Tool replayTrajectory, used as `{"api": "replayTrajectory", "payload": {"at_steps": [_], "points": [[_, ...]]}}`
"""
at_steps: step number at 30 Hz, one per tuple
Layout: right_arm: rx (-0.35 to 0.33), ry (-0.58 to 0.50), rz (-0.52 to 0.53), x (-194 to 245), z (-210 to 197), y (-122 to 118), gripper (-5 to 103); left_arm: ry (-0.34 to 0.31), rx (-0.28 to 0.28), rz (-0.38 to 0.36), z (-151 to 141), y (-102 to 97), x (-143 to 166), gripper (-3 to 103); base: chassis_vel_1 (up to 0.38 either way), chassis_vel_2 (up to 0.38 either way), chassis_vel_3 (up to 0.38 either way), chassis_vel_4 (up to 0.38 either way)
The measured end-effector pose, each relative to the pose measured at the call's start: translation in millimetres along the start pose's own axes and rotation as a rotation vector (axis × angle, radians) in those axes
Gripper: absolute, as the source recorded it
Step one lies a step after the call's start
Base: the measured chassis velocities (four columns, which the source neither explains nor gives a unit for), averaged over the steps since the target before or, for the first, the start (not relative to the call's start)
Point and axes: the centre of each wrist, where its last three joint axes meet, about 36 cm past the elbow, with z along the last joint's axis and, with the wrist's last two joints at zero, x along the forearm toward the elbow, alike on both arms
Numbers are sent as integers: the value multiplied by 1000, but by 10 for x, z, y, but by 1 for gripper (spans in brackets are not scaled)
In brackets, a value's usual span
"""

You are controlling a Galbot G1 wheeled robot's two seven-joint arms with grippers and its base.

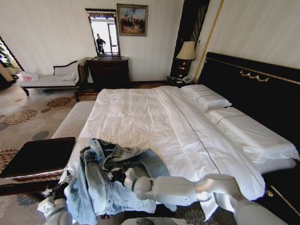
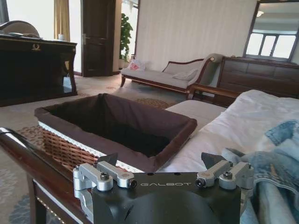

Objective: Pick up the clothes from the bed and hang them on the clothes hanger.

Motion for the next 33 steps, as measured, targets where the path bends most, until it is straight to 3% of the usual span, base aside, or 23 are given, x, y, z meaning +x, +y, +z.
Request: {"api": "replayTrajectory", "payload": {"at_steps": [6, 11, 15, 17, 19, 21, 22, 25, 27, 30, 31, 33], "points": [[76, 56, 110, -250, 145, 10, 0, -5, 8, -17, -21, 45, -52, 100, 0, 0, 0, 0], [112, 80, 160, -330, 170, 44, 15, -11, 8, -26, -58, 108, -76, 100, 0, 0, 0, 0], [91, 34, 149, -255, -348, 131, 37, -26, 9, -45, -134, 230, -126, 100, 0, 0, 0, 0], [82, 24, 146, -236, -495, 145, 37, -30, 12, -49, -155, 253, -140, 100, 0, 0, 0, 0], [93, 9, 157, -247, -827, 115, 48, -38, 22, -60, -204, 304, -180, 100, 0, 0, 0, 0], [189, 5, 185, -416, -1044, -86, 58, -30, 31, -82, -221, 353, -233, 100, 0, 0, 0, 0], [189, 5, 185, -416, -1044, -86, 58, -30, 31, -82, -221, 353, -233, 100, 0, 0, 0, 0], [366, 14, 188, -819, -1121, -434, 75, -5, 21, -117, -148, 409, -274, 100, 0, 0, 0, 0], [402, 15, 171, -926, -1102, -523, 75, -3, 20, -119, -142, 414, -273, 100, 0, 0, 0, 0], [539, 47, 123, -1250, -1023, -779, 91, -3, 19, -116, -147, 412, -243, 100, 0, 0, 0, 0], [539, 47, 123, -1250, -1023, -779, 91, -3, 19, -116, -147, 412, -243, 100, 0, 0, 0, 0], [595, 132, 158, -1263, -907, -1103, 99, -7, 20, -112, -170, 394, -202, 100, 0, 0, 0, 0]]}}
